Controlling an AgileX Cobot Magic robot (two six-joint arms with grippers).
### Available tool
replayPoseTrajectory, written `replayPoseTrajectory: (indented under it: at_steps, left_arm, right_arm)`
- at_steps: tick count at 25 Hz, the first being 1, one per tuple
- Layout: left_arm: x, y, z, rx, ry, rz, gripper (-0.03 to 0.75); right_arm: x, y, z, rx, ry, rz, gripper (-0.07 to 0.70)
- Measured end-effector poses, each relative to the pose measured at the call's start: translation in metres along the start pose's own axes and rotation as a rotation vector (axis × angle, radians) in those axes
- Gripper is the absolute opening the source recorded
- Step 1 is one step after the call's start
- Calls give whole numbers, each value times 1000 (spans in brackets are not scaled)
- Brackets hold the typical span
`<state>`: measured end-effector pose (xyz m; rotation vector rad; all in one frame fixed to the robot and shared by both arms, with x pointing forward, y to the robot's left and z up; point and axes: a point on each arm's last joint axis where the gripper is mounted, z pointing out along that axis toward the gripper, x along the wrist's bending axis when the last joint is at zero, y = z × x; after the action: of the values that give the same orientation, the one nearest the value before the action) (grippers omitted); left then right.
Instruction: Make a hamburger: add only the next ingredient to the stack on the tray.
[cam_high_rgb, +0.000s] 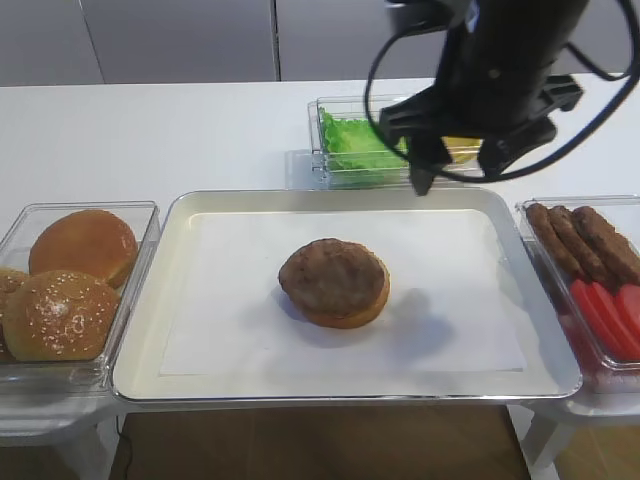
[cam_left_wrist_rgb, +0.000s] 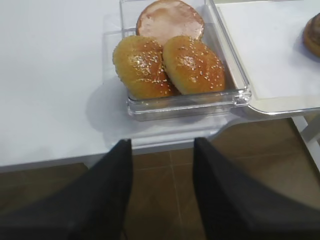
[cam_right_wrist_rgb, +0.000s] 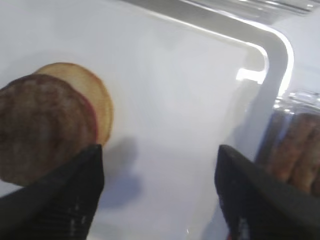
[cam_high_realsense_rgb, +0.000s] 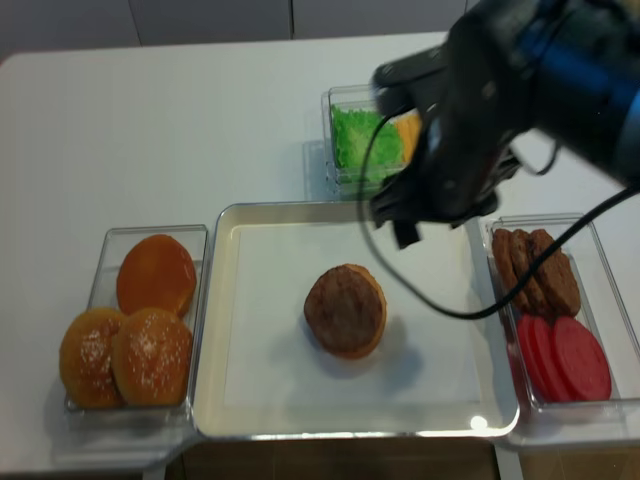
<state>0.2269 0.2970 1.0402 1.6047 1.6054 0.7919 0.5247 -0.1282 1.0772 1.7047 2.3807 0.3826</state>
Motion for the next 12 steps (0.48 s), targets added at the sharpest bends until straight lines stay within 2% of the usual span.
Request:
replayPoseTrajectory:
  at_steps: [7, 12]
  left_arm:
    - [0, 0, 0, 0, 0, 0, 302]
    - [0, 0, 0, 0, 0, 0, 302]
  right_arm:
    - [-78, -12, -13, 15, -2, 209, 523]
    - [-111, -42, -23, 16, -26, 308, 523]
